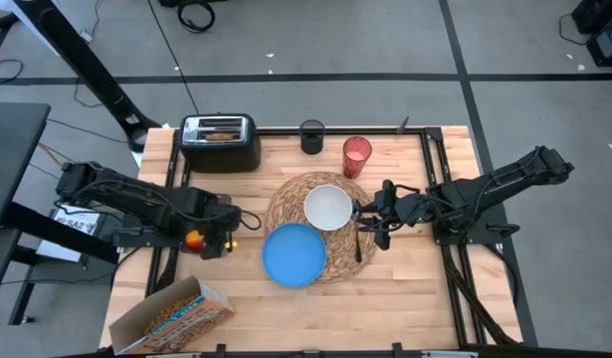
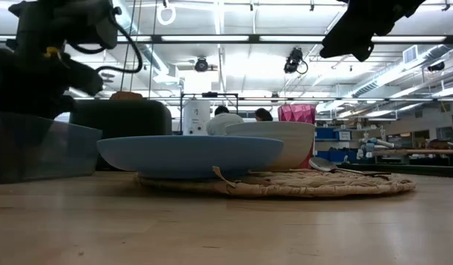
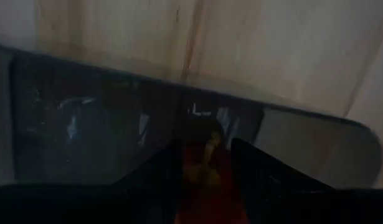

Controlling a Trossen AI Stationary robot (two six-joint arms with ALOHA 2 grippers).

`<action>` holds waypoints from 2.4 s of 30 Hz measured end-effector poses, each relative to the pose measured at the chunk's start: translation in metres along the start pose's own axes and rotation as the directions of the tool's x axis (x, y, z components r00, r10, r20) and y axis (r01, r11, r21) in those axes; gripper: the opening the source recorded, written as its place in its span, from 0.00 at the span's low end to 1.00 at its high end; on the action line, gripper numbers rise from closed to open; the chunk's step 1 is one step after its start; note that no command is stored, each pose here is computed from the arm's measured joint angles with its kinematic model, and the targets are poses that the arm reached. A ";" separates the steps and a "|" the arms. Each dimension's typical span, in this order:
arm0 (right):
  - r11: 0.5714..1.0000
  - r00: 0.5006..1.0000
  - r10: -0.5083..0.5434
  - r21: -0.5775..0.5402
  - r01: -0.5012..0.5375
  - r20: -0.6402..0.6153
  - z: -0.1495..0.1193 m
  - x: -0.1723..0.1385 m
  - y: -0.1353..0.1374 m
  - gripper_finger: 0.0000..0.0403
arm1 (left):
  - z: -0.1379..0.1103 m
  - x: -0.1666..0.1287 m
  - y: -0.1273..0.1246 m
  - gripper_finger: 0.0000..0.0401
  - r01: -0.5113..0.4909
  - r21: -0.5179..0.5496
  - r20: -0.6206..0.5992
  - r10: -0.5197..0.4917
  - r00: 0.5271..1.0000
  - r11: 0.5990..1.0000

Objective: Arrange a breakfast setting
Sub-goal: Put the apple from black bin on the placemat to the left of the white bowl

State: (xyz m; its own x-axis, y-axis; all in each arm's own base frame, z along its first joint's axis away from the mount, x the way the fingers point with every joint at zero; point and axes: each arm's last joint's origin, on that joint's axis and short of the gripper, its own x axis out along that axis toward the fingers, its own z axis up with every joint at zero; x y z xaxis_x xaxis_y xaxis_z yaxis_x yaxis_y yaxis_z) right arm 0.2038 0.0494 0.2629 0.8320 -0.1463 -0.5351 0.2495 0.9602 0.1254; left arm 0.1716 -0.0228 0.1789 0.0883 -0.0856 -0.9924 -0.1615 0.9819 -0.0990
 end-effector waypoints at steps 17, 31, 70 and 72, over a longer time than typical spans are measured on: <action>1.000 1.000 0.022 -0.015 -0.023 -0.010 0.000 0.000 0.001 0.35 | 0.002 0.008 -0.008 0.35 -0.008 0.024 0.003 0.008 1.000 1.000; 0.999 0.999 0.036 -0.038 -0.037 -0.023 -0.001 0.000 0.001 0.35 | 0.006 0.017 -0.012 0.32 -0.029 -0.016 -0.072 0.028 0.997 0.999; 0.995 0.998 0.036 -0.099 -0.030 0.050 0.022 -0.032 -0.004 0.35 | 0.070 -0.135 -0.008 0.05 0.012 -0.392 0.384 0.152 0.911 0.920; 0.994 0.999 0.028 -0.111 -0.023 0.044 0.031 -0.040 -0.004 0.35 | 0.082 -0.135 -0.005 0.05 0.005 -0.371 0.485 0.189 0.854 0.929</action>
State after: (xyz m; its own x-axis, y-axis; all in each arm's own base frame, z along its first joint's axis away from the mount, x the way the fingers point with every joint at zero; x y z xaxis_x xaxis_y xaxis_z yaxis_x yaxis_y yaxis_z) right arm 0.1847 0.0439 0.3092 0.8598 -0.1300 -0.4939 0.1740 0.9838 0.0439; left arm 0.2411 -0.0020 0.3194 0.5218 0.1950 -0.8305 -0.5139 0.8489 -0.1236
